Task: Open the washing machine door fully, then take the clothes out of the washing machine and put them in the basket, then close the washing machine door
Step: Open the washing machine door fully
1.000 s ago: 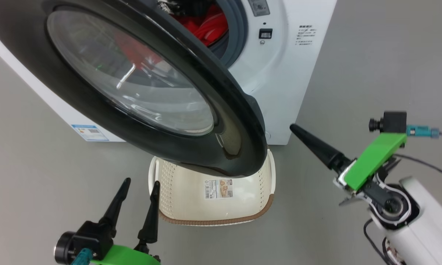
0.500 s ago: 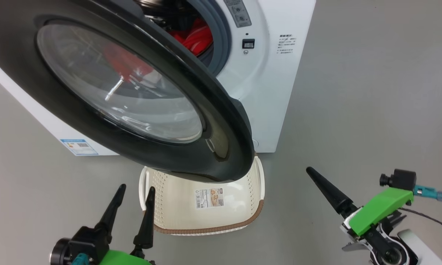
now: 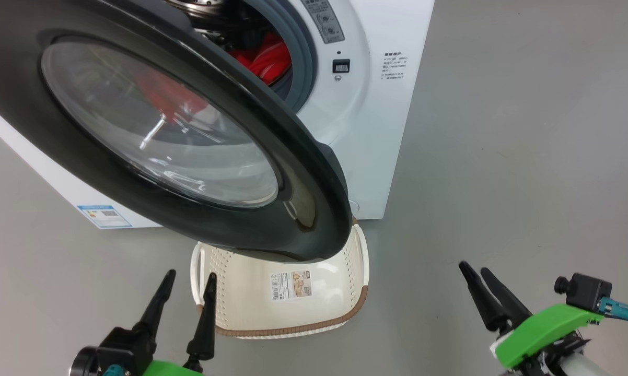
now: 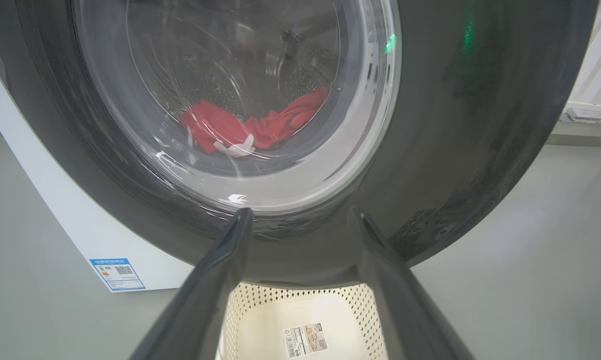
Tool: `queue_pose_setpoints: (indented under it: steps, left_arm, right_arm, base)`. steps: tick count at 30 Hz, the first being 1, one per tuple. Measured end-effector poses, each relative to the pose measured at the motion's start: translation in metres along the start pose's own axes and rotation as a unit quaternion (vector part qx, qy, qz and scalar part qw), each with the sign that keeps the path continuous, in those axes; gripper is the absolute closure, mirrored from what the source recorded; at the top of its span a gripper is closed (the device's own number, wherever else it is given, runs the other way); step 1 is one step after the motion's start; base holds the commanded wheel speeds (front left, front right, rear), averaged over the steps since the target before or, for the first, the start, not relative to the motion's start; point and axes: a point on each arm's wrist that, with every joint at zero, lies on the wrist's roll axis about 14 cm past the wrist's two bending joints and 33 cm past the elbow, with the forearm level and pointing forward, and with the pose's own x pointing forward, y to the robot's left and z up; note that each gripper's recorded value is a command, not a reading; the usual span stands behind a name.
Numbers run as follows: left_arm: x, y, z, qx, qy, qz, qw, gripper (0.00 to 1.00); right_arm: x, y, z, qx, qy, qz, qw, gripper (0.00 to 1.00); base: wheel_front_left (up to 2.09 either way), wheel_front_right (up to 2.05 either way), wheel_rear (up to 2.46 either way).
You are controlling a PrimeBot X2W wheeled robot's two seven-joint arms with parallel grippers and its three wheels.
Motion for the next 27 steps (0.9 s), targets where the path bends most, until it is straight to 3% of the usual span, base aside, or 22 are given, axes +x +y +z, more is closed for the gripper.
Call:
queue_pose_setpoints:
  steps: [2, 5, 13, 27]
  left_arm:
    - [-0.001, 0.0, -0.002, -0.001, 0.004, -0.002, 1.0, 0.0]
    - [-0.001, 0.0, -0.003, -0.001, 0.004, -0.002, 1.0, 0.0]
    - [0.0, 0.0, -0.005, -0.004, 0.007, -0.001, 1.0, 0.0]
    - [0.001, 0.003, 0.001, -0.005, -0.002, 0.005, 1.0, 0.0]
  right_arm:
    - [-0.004, -0.008, -0.001, -0.056, 0.001, -0.003, 0.998, 0.0]
    - [-0.004, -0.009, 0.001, -0.077, -0.003, -0.003, 0.997, 0.0]
    - [-0.008, -0.006, 0.025, -0.2, -0.056, 0.002, 0.978, 0.0]
    - [-0.036, -0.006, 0.057, -0.271, -0.151, -0.046, 0.95, 0.0]
  base:
    - [0.0, 0.0, 0.0]
    - [0.0, 0.0, 0.0]
    - [0.0, 0.0, 0.0]
    - [0.0, 0.0, 0.0]
